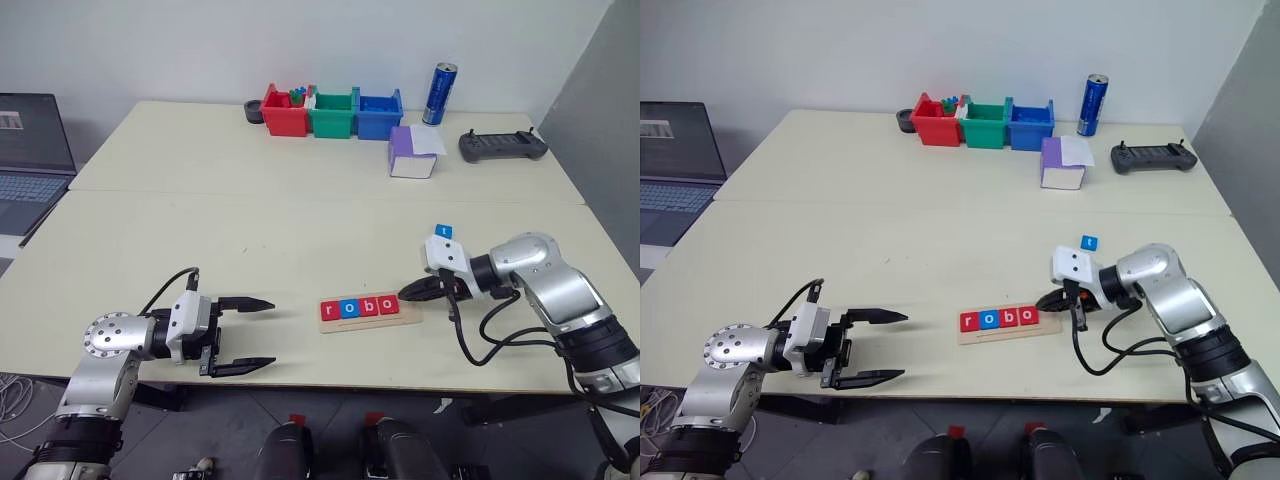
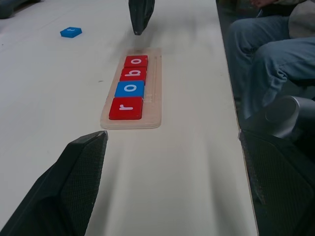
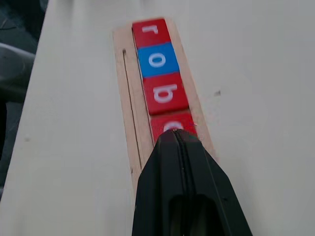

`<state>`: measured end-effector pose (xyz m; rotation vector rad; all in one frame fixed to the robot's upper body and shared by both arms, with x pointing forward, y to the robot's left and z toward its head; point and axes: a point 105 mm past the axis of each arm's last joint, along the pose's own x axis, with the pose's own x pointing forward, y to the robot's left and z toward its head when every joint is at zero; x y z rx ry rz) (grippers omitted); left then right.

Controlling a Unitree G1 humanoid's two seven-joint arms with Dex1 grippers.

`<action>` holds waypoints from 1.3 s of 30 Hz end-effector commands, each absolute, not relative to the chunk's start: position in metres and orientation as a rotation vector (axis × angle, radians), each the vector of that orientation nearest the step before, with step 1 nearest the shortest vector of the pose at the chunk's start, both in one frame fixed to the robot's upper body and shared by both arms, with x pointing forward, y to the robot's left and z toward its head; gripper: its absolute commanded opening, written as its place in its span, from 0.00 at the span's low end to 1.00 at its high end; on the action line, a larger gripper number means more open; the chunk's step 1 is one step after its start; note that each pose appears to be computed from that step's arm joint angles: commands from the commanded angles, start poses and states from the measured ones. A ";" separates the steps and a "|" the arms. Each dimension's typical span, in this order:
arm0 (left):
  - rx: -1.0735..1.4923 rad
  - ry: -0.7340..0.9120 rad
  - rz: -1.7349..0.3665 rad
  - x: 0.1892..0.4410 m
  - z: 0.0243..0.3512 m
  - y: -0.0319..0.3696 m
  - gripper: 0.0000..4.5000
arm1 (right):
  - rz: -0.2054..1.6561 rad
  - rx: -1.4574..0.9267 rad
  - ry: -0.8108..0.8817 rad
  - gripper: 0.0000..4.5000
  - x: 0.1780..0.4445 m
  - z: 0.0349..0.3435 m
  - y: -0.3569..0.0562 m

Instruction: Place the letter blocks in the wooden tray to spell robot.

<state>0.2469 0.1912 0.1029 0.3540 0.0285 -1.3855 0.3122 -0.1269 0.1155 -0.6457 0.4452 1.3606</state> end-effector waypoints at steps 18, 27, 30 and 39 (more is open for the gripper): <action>0.387 0.006 -1.379 0.247 0.113 0.195 1.00 | 1.363 -0.698 0.422 0.00 0.320 0.109 -0.117; 0.386 0.003 -1.371 0.248 0.112 0.194 1.00 | 0.913 -0.460 0.240 0.04 0.371 0.188 -0.158; 0.382 0.000 -1.371 0.249 0.110 0.193 1.00 | 0.610 -0.391 0.213 0.21 0.400 0.196 -0.188; 0.376 -0.006 -1.383 0.251 0.109 0.190 1.00 | 0.110 -0.184 0.275 0.92 0.424 0.167 -0.211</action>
